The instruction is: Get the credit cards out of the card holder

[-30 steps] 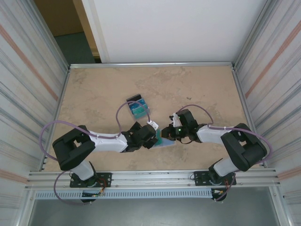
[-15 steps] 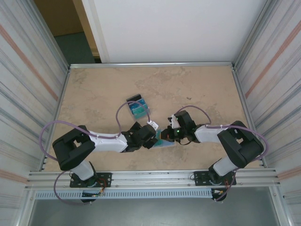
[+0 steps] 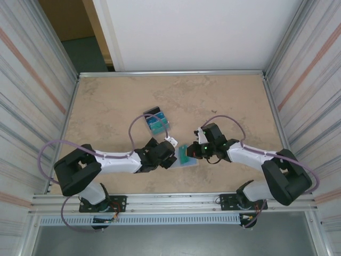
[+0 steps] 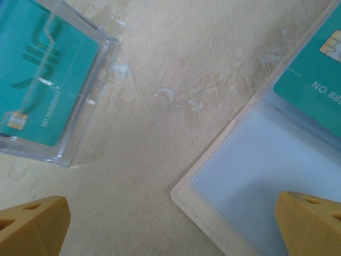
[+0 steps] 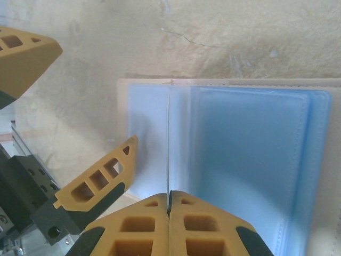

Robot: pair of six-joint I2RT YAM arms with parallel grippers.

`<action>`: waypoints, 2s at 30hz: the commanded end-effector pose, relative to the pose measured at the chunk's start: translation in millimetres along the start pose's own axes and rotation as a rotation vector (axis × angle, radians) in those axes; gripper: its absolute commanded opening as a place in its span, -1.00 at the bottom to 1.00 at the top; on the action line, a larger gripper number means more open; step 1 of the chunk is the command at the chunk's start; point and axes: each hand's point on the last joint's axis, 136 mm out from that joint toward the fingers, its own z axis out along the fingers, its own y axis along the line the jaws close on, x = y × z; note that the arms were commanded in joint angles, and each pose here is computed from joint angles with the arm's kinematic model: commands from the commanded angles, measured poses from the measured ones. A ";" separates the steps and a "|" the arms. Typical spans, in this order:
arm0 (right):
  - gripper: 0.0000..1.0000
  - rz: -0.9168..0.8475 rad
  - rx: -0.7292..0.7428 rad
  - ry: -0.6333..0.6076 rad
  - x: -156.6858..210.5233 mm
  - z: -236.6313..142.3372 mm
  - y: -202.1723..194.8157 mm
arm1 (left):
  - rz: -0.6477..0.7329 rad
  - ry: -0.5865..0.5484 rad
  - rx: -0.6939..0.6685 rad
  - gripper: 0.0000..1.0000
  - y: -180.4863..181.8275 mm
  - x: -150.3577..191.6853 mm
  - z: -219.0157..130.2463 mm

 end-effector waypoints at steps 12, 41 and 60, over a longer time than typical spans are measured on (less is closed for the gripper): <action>-1.00 -0.362 -0.042 -0.161 -14.5 -67.3 54.5 | -0.207 -0.300 -0.006 0.97 55.7 -72.5 -89.0; -1.00 -0.871 -0.313 0.036 21.6 -86.7 146.5 | 0.179 -0.388 0.808 0.10 -14.3 -101.5 -167.6; -0.34 -0.887 -0.245 -0.077 3.5 -91.7 144.8 | 0.178 -0.384 0.825 -1.00 -17.9 -94.3 -165.8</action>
